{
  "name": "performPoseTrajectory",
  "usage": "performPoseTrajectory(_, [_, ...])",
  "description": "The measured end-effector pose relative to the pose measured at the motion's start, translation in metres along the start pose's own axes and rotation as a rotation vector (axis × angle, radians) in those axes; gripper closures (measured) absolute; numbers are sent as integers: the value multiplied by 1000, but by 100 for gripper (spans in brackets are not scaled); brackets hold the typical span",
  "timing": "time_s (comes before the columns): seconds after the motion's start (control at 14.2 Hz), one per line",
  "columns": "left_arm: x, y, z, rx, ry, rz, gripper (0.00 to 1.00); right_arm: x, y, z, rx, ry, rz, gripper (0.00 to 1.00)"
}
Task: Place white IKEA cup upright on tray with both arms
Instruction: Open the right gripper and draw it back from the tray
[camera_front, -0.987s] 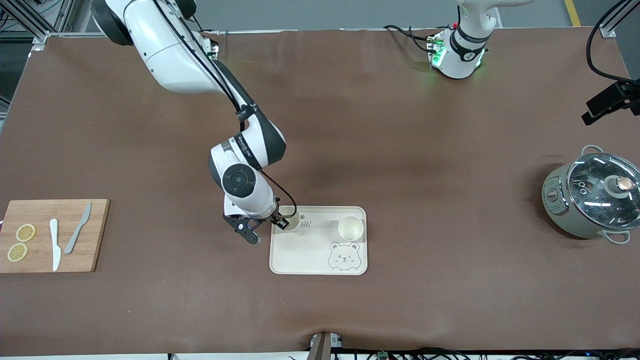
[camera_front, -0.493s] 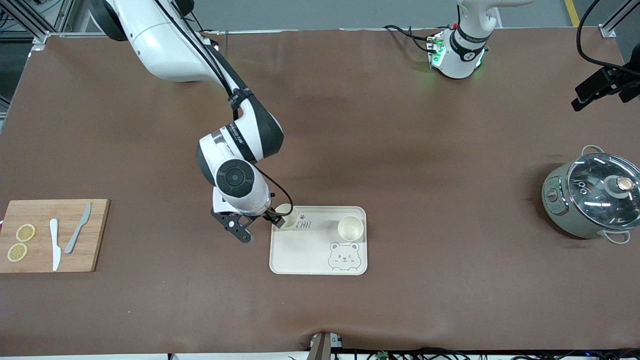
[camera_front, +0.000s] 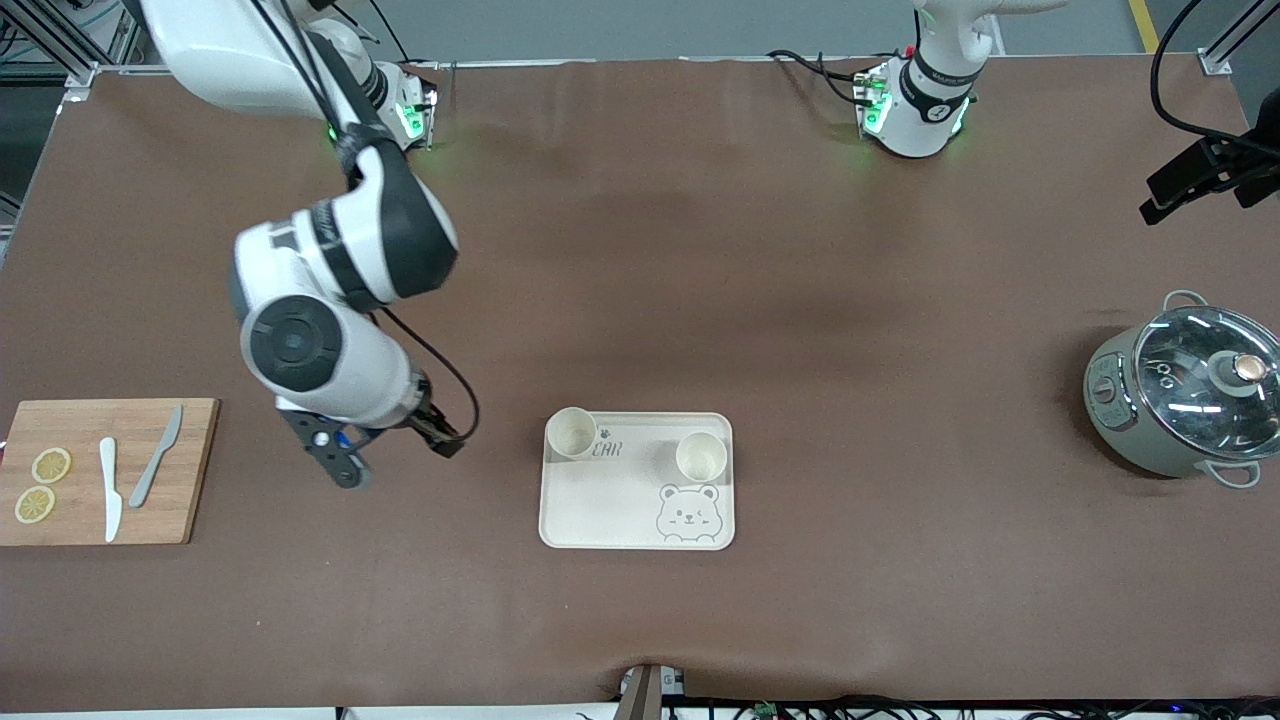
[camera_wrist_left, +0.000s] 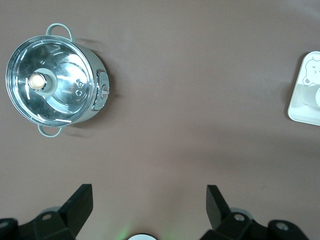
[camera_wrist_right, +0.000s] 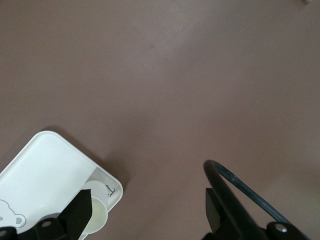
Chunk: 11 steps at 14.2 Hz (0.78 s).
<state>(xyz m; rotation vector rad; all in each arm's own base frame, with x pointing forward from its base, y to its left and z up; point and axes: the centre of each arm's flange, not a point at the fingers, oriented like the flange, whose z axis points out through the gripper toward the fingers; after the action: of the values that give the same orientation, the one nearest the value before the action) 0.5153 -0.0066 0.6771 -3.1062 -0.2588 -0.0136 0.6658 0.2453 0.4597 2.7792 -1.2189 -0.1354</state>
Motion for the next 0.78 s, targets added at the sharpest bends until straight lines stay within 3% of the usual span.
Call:
performPoseTrajectory(0.35, [-2, 13, 8, 5, -18, 25, 0, 23, 47, -49, -2, -10, -181, 0])
performPoseTrajectory(0.78, [-6, 26, 13, 10, -32, 50, 0, 79, 135, -84, 1, -35, -474, 0])
